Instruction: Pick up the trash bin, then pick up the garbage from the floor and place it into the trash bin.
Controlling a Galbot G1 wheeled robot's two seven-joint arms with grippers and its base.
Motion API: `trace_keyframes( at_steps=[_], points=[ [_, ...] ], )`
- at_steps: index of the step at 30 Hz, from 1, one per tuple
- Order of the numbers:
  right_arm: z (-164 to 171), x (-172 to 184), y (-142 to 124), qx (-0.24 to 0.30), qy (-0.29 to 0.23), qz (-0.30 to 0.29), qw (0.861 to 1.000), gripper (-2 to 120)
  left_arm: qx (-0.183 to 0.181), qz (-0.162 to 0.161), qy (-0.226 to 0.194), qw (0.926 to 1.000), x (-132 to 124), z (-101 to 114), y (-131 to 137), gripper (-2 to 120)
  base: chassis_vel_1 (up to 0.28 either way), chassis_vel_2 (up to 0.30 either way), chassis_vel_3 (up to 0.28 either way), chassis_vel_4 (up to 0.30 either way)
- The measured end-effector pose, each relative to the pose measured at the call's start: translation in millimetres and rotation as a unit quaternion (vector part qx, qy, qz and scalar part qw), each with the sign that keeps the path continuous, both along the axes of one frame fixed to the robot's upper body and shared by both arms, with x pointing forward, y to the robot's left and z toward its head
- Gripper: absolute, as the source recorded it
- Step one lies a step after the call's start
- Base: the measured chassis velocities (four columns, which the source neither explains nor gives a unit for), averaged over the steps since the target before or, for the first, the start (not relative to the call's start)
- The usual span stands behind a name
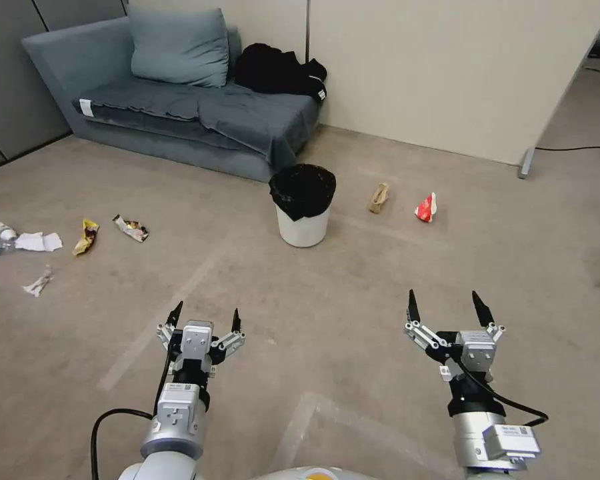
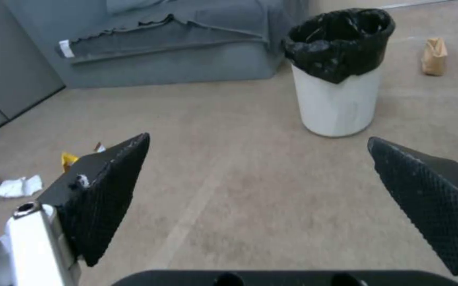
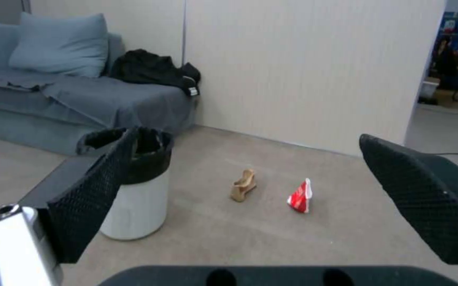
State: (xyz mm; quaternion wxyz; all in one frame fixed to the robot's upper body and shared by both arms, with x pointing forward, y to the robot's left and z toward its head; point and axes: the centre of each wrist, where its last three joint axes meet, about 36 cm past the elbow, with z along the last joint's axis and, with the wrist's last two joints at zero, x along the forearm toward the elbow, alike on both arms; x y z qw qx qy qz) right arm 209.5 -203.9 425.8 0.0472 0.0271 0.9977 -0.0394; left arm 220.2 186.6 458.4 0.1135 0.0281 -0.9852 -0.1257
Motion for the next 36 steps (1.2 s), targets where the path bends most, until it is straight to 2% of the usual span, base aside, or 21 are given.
trace_keyframes(
  at_steps=[36],
  points=[
    [-2.3,1.9,-0.6,0.000,0.000,0.000,1.000,100,-0.002,-0.001,0.001,1.0000,1.1,-2.0,-2.8,100,-0.233,0.235,0.237,-0.233]
  ],
)
